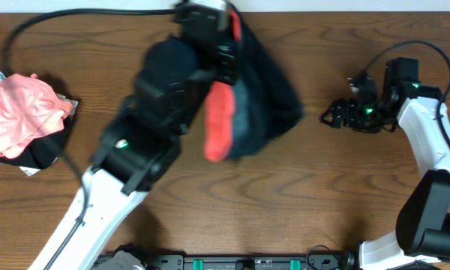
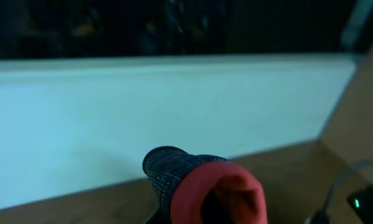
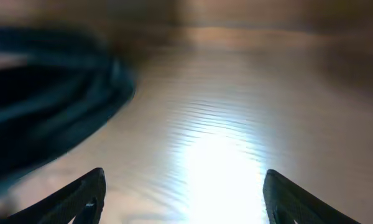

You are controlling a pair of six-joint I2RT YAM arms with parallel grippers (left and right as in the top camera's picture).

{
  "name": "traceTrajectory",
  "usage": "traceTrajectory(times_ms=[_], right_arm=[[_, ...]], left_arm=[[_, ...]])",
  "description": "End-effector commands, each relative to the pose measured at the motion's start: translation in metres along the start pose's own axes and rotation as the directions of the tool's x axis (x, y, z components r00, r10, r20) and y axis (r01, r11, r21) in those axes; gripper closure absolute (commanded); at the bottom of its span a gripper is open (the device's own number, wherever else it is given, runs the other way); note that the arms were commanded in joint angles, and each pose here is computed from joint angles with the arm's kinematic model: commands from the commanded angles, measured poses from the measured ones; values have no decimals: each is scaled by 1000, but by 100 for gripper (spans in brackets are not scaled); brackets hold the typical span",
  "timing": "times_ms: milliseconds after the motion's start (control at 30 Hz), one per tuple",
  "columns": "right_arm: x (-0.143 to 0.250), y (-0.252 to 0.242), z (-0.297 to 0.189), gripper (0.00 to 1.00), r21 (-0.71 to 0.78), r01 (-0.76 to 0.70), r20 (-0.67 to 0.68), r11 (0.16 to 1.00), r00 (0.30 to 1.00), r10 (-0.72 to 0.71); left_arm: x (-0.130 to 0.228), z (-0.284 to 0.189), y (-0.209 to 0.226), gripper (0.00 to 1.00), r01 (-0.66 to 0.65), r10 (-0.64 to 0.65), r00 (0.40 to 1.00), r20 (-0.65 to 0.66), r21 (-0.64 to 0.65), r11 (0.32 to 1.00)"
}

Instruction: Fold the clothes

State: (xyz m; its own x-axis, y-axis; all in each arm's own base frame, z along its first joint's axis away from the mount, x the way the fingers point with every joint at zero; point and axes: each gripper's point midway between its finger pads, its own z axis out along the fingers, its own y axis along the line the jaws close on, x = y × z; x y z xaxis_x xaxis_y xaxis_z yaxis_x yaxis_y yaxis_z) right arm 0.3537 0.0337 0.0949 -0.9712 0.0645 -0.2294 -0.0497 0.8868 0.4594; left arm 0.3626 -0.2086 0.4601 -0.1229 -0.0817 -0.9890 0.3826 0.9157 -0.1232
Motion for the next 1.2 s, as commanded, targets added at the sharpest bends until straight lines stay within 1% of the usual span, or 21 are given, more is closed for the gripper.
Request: traceTrajectory(times_ms=[0, 100, 200, 267, 300, 367, 433, 467, 533, 633, 800, 967, 1067, 1167], right_arm=[[-1, 59, -9, 19, -184, 237, 60, 954, 971, -230], [-1, 78, -18, 18, -170, 314, 95, 934, 949, -302], [0, 93, -29, 14, -132, 377, 127, 917, 924, -361], [4, 107, -35, 13, -139, 411, 141, 901, 909, -393], [10, 117, -36, 12, -157, 452, 144, 878, 890, -432], [18, 130, -36, 12, -174, 502, 140, 847, 864, -484], [22, 137, -31, 12, -150, 537, 125, 830, 843, -523], [20, 135, -29, 12, -117, 533, 116, 838, 846, -521], [9, 120, -24, 9, 21, 473, 98, 881, 876, -472], [-2, 115, -24, 7, 92, 464, 119, 881, 873, -473], [-18, 120, -25, 5, 107, 483, 178, 869, 851, -494], [-21, 120, -15, 5, 84, 485, 173, 870, 853, -492], [-18, 125, -3, 5, 39, 493, 154, 869, 857, -492], [-13, 130, 11, 4, 1, 502, 130, 865, 857, -498]], left_arm=[[-15, -8, 21, 94, -9, 11, 1000, 28, -58, 998], [-11, -9, 25, 94, -12, 13, 1000, 11, -68, 998], [-11, -9, 23, 94, -11, 12, 1000, 12, -60, 998], [-12, -10, 16, 94, -11, 11, 1000, 13, -18, 1000], [-13, -11, 10, 94, -11, 11, 1000, 14, 14, 1000], [-16, -14, 6, 94, -14, 14, 1000, 20, 42, 999], [-22, -21, 5, 94, -42, 40, 998, 38, 45, 998], [-27, -25, 6, 94, -66, 64, 997, 52, 45, 997], [-41, -39, 7, 94, -85, 81, 993, 90, 36, 996], [-70, -67, 8, 94, -75, 68, 983, 168, 36, 997], [-116, -121, 10, 94, -60, 44, 954, 297, 45, 997], [-150, -167, 9, 94, -56, 24, 915, 402, 69, 996], [-161, -182, 6, 94, -62, 17, 901, 433, 91, 994], [-163, -187, 7, 94, -63, 18, 902, 431, 90, 994]])
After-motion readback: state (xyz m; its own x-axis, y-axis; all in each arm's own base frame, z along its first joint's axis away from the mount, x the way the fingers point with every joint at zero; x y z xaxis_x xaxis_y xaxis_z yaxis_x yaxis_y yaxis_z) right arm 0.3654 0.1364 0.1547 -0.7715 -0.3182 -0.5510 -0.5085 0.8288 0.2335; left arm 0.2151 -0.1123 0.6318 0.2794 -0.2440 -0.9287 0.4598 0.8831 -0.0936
